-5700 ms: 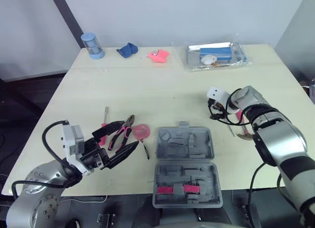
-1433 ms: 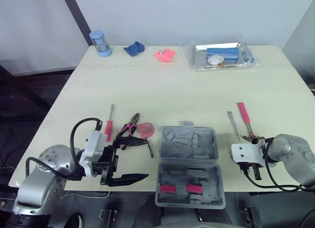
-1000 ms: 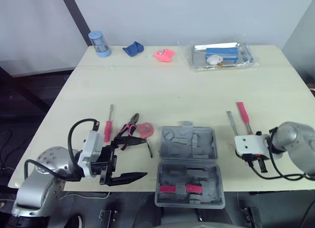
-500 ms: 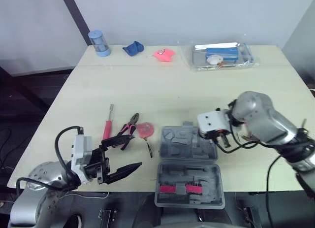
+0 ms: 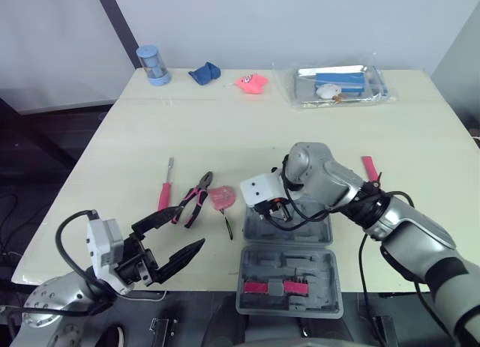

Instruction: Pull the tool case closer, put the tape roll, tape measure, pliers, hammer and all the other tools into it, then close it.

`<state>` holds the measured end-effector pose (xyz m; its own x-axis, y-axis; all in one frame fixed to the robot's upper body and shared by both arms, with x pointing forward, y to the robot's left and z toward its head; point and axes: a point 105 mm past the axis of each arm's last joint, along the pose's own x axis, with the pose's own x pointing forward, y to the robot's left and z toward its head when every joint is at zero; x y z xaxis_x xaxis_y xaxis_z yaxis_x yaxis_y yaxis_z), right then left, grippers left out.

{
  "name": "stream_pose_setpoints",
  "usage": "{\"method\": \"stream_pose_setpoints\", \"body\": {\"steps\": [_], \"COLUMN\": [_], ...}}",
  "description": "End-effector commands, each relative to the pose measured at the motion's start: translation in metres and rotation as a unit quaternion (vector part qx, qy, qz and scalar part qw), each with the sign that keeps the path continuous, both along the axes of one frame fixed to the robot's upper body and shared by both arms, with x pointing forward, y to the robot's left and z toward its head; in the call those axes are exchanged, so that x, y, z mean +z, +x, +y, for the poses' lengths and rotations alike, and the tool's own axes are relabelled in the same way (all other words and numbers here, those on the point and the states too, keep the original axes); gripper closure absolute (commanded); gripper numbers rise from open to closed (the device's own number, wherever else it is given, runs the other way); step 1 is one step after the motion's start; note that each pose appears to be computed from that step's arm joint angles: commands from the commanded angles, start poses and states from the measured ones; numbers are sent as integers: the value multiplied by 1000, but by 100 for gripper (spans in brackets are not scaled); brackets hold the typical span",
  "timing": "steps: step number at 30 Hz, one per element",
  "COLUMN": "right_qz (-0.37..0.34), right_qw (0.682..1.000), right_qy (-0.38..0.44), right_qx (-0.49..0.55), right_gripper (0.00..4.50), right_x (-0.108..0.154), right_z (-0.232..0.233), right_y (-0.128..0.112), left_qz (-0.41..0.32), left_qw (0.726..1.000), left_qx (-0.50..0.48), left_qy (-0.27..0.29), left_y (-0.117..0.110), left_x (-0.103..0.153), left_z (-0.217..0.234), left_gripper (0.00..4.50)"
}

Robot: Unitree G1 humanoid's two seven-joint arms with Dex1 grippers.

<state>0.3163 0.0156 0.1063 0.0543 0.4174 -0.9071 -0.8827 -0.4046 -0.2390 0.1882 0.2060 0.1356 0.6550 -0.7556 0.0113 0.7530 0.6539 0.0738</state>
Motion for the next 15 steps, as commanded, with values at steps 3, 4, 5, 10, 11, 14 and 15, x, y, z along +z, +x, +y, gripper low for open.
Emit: {"method": "stream_pose_setpoints", "body": {"steps": [3, 4, 5, 10, 11, 14, 15], "right_qz": [-32, -32, -32, -32, -31, -32, -32], "right_qw": [999, 999, 999, 999, 999, 999, 999], "right_qy": [1, 1, 1, -2, -2, -3, -3], "right_qx": [18, 20, 21, 22, 21, 19, 19], "right_gripper": [447, 447, 447, 447, 447, 447, 447], "right_x": [1, 0, -1, -4, -4, -3, -3], "right_z": [11, 12, 13, 16, 17, 19, 19], "right_y": [9, 9, 10, 14, 15, 17, 18], "left_qz": [-25, -25, -26, -27, -27, -27, -26], "left_qw": [1000, 1000, 1000, 999, 999, 999, 999], "left_qx": [9, 11, 14, 22, 23, 24, 24], "left_qy": [13, 12, 11, 11, 12, 13, 13], "left_y": [-2, -2, -2, 0, 0, 0, 0], "left_x": [9, 9, 9, 9, 9, 9, 8], "left_z": [-2, -2, -2, 2, 2, 3, 3], "left_gripper": [0, 0, 0, 0, 0, 0, 0]}}
